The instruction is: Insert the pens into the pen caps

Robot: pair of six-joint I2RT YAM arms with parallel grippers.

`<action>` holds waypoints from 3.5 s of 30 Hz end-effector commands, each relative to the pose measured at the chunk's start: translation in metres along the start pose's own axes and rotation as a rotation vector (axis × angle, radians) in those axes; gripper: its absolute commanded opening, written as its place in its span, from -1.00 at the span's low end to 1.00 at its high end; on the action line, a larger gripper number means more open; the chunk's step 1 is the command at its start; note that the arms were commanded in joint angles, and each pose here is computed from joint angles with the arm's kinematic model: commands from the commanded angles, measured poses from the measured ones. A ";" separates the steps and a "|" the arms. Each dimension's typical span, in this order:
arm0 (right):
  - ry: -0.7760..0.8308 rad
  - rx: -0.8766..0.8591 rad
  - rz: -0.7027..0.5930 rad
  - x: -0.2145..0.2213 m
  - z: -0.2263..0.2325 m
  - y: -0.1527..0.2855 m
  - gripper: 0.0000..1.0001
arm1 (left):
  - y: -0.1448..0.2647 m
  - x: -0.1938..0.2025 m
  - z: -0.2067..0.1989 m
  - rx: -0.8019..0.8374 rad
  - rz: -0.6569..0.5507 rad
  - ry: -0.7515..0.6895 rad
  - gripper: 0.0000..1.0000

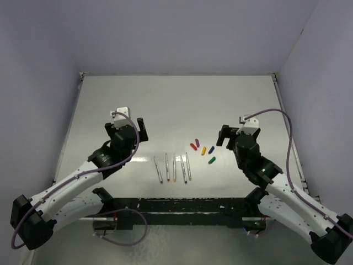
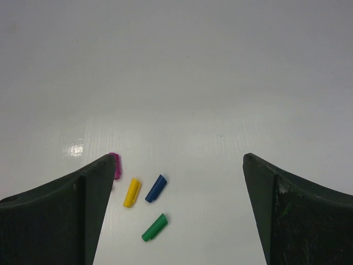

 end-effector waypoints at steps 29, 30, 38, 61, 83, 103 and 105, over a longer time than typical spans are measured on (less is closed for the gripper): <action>-0.014 0.045 -0.001 0.005 0.001 -0.007 1.00 | 0.009 0.057 -0.045 0.059 0.643 0.061 0.33; -0.014 0.044 0.000 0.007 0.000 -0.007 1.00 | 0.010 0.060 -0.048 0.059 0.650 0.061 0.14; -0.061 0.050 0.005 0.013 -0.001 -0.005 0.69 | 0.022 0.085 -0.072 -0.023 0.727 -0.073 0.22; -0.077 0.028 0.055 0.022 -0.001 -0.002 0.72 | 0.030 0.126 -0.073 -0.064 0.856 -0.079 0.13; -0.078 0.016 0.071 0.026 0.002 -0.005 0.78 | 0.023 0.151 -0.067 -0.102 0.900 -0.133 0.03; -0.079 0.020 0.093 0.022 0.005 -0.006 0.79 | 0.043 0.158 -0.027 -0.146 0.973 -0.196 -0.28; -0.075 0.023 0.099 0.022 0.006 -0.007 0.79 | 0.040 0.160 -0.028 -0.155 0.965 -0.205 -0.22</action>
Point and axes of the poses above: each gripper's point midway between its finger pads, its own y axis back along the fingers, its own z axis along the line the jaws close on, x = y × z, the point moved 10 cm from there along y, back along the fingers, and after that the axes turned 3 degrees about y, right-handed, at the moved point
